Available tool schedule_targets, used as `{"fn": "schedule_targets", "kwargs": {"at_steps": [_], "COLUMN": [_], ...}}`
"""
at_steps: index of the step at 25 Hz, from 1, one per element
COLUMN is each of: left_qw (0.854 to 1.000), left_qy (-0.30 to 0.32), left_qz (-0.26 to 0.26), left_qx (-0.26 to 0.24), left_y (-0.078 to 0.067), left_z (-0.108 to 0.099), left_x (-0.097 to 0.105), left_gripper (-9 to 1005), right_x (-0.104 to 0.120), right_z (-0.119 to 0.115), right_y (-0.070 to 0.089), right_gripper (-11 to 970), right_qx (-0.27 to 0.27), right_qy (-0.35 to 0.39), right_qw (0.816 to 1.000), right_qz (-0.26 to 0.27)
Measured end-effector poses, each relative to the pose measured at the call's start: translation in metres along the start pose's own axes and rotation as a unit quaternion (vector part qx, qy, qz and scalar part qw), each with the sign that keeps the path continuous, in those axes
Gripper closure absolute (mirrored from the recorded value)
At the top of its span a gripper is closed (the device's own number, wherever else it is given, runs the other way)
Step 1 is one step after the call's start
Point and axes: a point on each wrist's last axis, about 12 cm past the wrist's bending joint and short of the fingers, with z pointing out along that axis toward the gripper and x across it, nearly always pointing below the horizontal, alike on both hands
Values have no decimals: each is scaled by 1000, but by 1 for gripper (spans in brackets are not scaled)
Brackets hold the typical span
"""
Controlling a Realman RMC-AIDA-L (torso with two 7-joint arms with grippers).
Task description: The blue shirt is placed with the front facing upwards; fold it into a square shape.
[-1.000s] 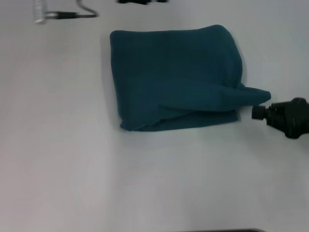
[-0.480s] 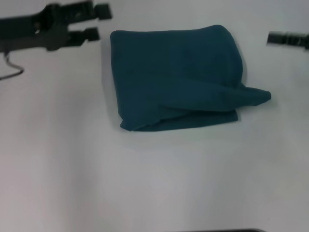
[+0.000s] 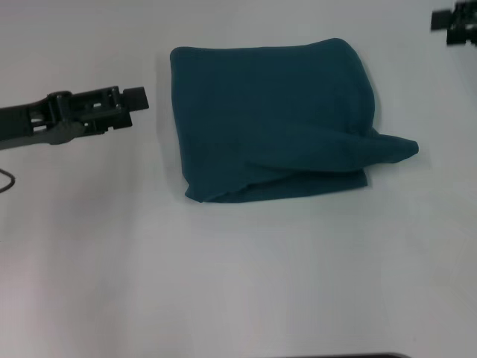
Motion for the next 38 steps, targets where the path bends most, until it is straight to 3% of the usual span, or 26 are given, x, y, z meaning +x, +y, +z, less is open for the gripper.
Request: {"fn": "schedule_targets", "kwargs": {"at_steps": [5,12,26,38], "left_qw": [1000,1000,999,999], "left_qy": [-2,-6,-26,-23], "left_qz": [5,13,12,11], "left_qx": [5,18,24,27], "left_y": [-1,-6,-7,-8], "left_z": [1,6,9,10], "left_x": [1,-4,-9,-11], "left_gripper": [122,122,123,122], "right_x": [-16,-26,-8,-4], "right_z": [14,31,111,114], "right_y": [7,1,4,8], "right_gripper": [245,234,234,235], "right_qx": [80,148,147,143], "right_qy": [69,48,23,46], "right_qw": [994,988,988,988], "right_qz": [2,19,27,21]}}
